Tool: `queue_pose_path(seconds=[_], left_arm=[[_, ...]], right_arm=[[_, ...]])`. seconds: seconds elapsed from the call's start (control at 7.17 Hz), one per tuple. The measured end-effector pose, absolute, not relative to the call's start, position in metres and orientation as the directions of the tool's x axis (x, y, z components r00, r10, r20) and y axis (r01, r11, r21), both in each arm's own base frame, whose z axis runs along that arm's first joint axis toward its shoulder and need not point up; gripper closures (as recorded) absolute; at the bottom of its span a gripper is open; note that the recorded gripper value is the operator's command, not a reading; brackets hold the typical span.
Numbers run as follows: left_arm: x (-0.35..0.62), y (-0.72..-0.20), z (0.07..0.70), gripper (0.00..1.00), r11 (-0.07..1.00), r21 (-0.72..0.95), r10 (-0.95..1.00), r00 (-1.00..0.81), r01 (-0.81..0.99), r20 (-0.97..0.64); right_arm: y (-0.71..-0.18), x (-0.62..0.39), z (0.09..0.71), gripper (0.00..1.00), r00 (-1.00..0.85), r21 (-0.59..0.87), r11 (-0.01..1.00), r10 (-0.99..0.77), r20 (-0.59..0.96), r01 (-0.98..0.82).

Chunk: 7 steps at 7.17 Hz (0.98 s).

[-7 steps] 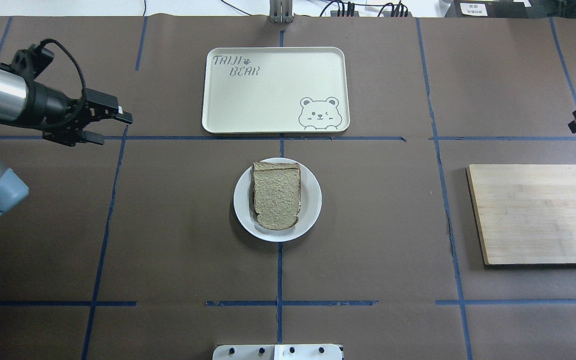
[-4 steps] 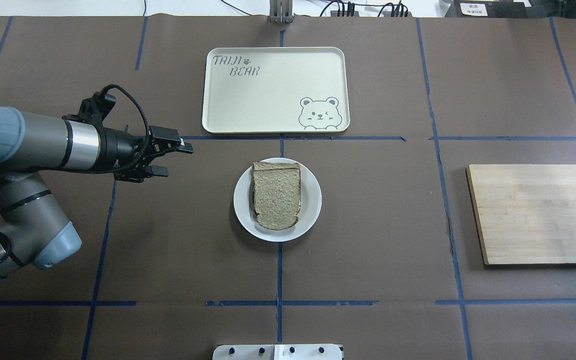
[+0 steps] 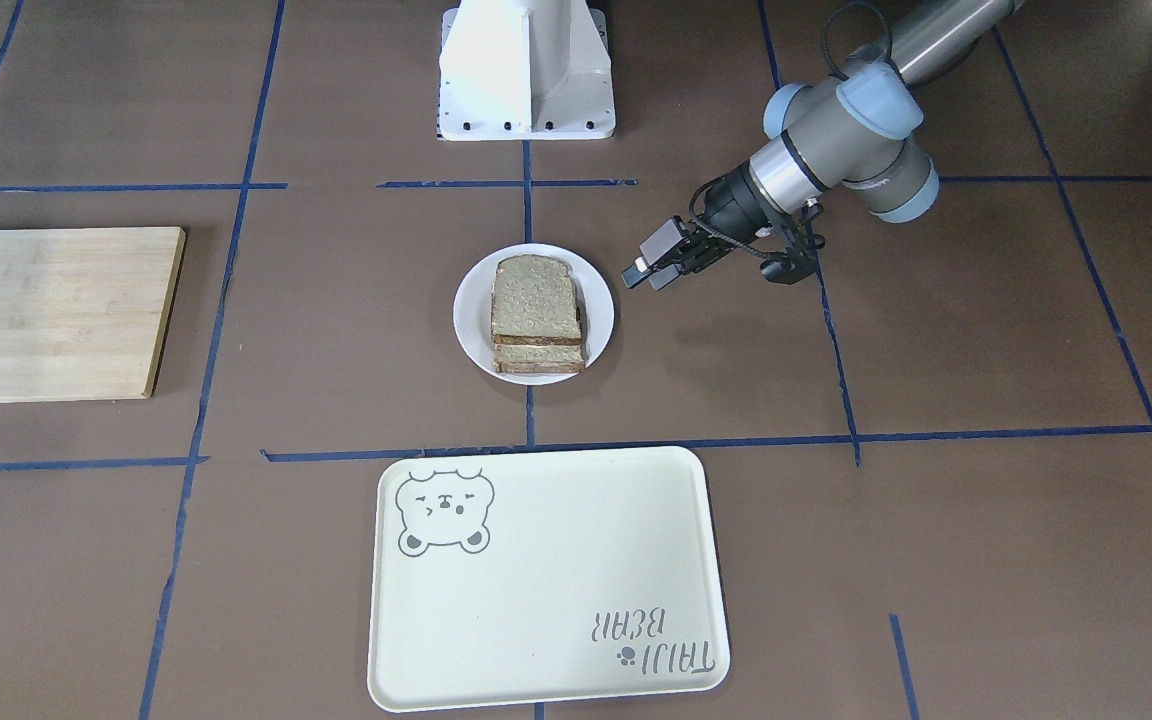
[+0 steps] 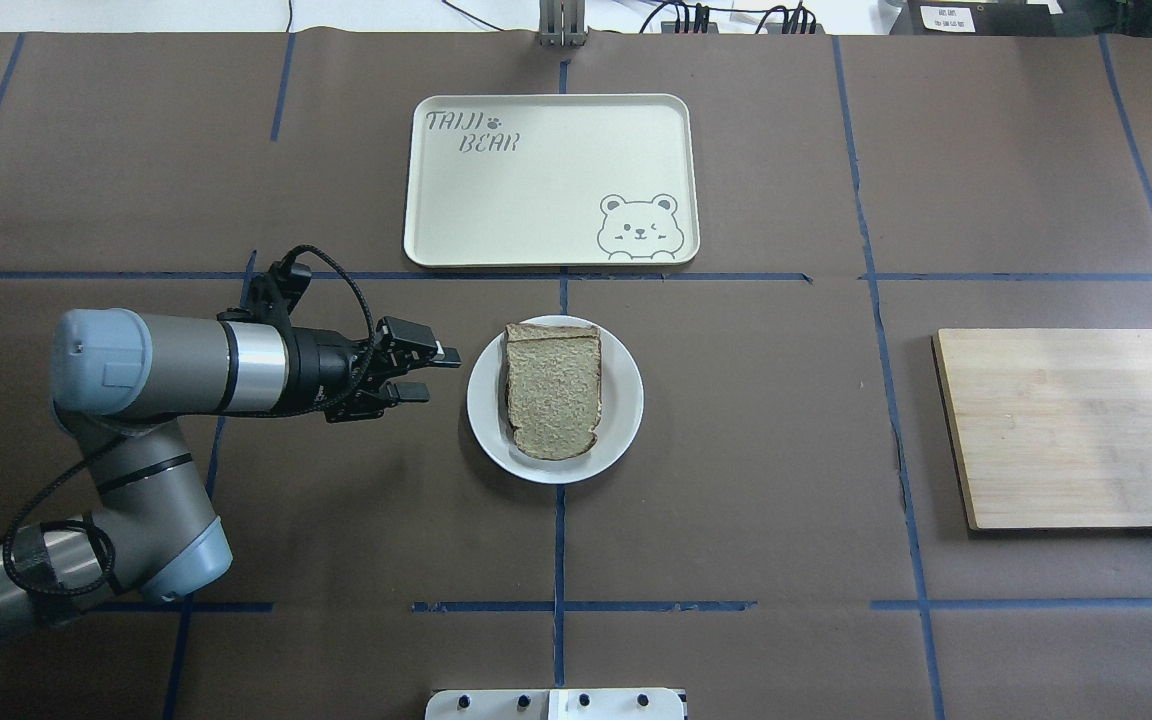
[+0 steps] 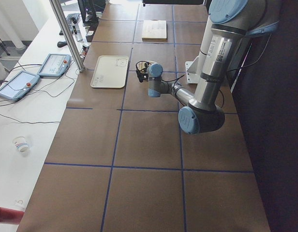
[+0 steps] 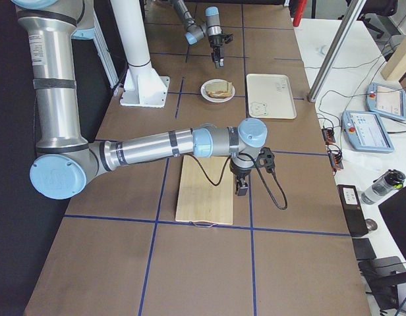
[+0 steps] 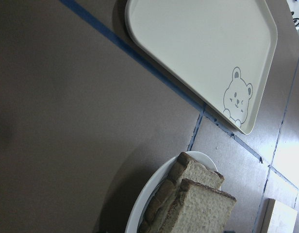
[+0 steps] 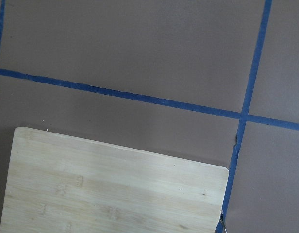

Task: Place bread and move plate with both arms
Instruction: 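Move the left gripper to the plate rim nearest it and grip it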

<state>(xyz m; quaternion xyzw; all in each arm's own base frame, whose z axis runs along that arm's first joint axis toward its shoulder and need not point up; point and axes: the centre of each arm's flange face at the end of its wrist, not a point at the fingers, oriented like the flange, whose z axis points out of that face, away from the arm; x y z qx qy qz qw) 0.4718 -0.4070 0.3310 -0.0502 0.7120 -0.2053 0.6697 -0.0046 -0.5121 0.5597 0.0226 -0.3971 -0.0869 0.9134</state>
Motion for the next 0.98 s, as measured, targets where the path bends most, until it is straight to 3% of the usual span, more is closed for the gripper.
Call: queue_pose_path(seconds=[0.98], left_arm=[[0.53, -0.398, 0.34, 0.37, 0.904, -0.371, -0.364, -0.071, 0.213, -0.928]], right_arm=[[-0.51, 0.003, 0.562, 0.0, 0.654, 0.103, 0.987, -0.158, 0.739, 0.121]])
